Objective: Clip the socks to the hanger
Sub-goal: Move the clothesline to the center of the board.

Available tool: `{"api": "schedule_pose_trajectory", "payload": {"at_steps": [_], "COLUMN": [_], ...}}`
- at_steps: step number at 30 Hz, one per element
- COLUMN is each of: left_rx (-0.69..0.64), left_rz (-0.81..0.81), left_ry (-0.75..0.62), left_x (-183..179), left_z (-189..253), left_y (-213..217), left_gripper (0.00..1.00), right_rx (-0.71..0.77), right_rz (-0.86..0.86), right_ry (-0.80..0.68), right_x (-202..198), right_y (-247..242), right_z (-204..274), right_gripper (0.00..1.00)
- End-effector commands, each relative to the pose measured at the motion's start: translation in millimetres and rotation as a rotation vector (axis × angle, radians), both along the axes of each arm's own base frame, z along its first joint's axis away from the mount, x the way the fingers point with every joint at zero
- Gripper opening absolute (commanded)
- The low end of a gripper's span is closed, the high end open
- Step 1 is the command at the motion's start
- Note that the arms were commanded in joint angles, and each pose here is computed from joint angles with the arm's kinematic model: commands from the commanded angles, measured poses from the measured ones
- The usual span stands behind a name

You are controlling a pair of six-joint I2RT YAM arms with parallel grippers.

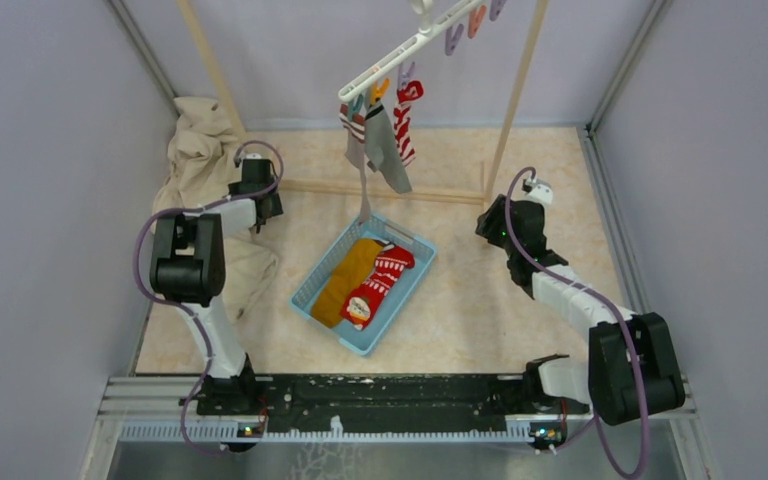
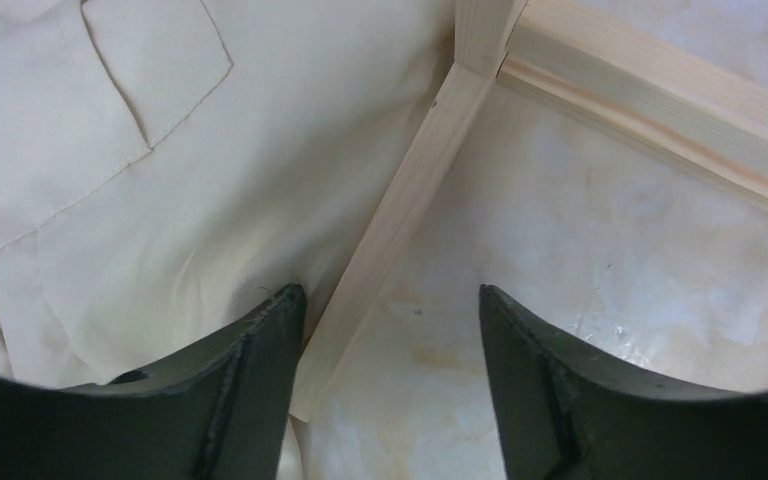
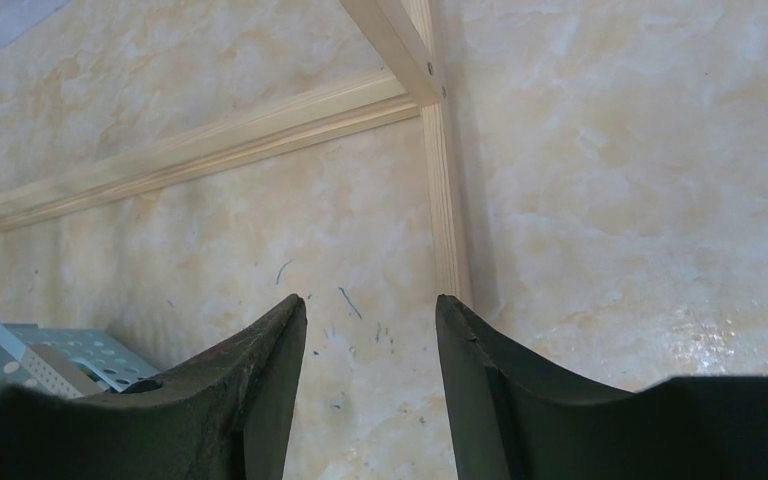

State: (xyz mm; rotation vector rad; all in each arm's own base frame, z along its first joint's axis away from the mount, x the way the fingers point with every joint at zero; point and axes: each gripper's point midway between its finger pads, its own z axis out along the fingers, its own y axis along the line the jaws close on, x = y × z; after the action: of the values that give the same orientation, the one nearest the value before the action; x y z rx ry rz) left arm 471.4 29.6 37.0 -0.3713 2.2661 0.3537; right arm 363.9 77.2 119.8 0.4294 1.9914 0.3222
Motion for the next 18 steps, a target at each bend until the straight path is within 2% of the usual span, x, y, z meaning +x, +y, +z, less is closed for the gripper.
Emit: {"api": "schedule_pose_trajectory", "payload": {"at_steps": [1,7,13,18], "left_rx": [-0.034,-0.109,-0.183,-0.309], "left_rz": [-0.005,-0.053,-0.163,-0.292], "left_ry": [0.062,0.065,0.038,0.063], "left_x": [-4,-12,-12,-23], "left_z": [-16,-17,3,-2], "left_y": [-5,-27,-72,-126], "left_gripper": [0.66,0.54,0.54,0.57], "right_rx": [-0.007,0.012,-0.006,-0.013], "right_rz": [-0.021,0.0,-0.013,-0.029], "right_ry": [-0.047,-0.045,-0.025,-0.023], "right_x": [7,8,9,8], "right_y": [-5,0,-3,-6], "right_z": [9,8,6,6], "right_gripper": [0.51,0.51,0.5,0.5]}}
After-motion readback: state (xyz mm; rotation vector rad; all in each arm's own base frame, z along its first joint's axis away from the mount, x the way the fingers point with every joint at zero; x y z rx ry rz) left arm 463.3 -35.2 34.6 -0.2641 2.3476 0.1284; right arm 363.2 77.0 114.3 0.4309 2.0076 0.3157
